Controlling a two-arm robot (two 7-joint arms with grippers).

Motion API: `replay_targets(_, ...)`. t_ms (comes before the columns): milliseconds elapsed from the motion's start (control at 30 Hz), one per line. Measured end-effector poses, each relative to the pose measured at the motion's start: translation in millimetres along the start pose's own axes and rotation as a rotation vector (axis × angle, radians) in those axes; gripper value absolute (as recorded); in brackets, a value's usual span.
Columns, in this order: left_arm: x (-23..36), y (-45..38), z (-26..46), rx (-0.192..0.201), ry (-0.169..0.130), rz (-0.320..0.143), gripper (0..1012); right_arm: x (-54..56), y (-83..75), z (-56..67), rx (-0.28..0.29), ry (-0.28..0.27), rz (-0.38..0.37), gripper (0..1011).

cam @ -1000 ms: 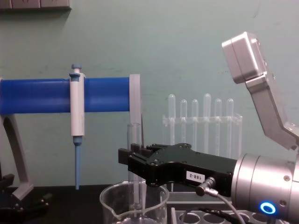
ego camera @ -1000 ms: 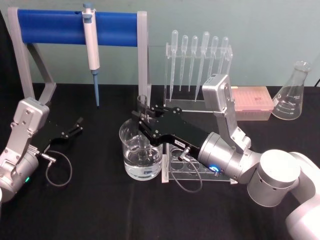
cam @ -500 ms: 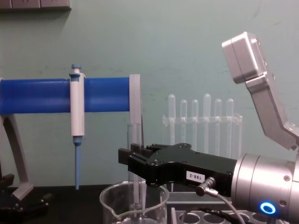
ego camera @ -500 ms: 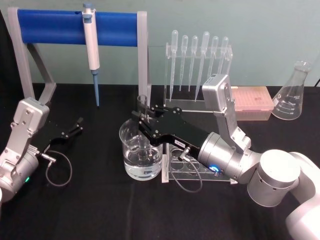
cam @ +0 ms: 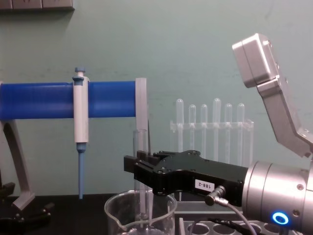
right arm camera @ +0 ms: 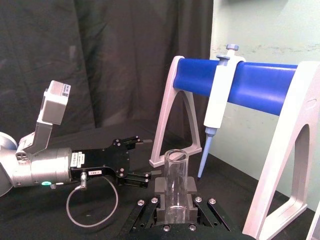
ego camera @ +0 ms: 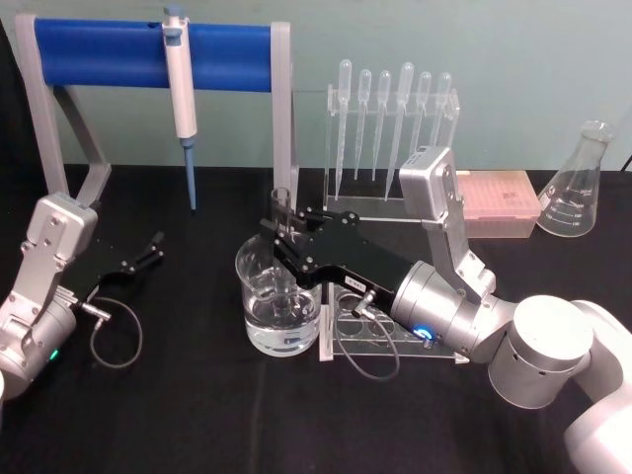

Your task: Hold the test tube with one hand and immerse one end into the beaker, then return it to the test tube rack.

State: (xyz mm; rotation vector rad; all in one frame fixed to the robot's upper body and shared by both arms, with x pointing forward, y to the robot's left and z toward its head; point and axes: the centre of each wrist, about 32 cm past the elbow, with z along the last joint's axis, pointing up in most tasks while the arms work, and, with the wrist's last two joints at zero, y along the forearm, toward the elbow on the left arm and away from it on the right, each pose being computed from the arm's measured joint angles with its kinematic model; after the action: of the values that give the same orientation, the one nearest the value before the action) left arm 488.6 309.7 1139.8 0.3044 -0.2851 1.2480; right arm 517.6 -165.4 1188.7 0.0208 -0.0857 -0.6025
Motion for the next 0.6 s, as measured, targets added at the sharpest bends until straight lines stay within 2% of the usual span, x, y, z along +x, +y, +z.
replay_targets(367, 0.0, 0.0, 0.0, 0.0, 0.0, 0.0, 1000, -0.4, 0.1, 2.6, 0.004, -0.005, 0.002, 234)
replay_targets(433, 0.0, 0.0, 0.0, 0.0, 0.0, 0.0, 1000, -0.6, -0.2, 8.7, 0.013, -0.017, 0.005, 234)
replay_targets(533, 0.0, 0.0, 0.0, 0.0, 0.0, 0.0, 1000, -1.7, -2.2, 27.0, 0.028, -0.048, 0.012, 234)
replay_targets(567, 0.0, 0.0, 0.0, 0.0, 0.0, 0.0, 1000, -1.7, -2.2, 27.0, 0.028, -0.048, 0.012, 234)
replay_targets(600, 0.0, 0.0, 0.0, 0.0, 0.0, 0.0, 1000, -2.1, -3.8, 34.9, 0.033, -0.059, 0.012, 234)
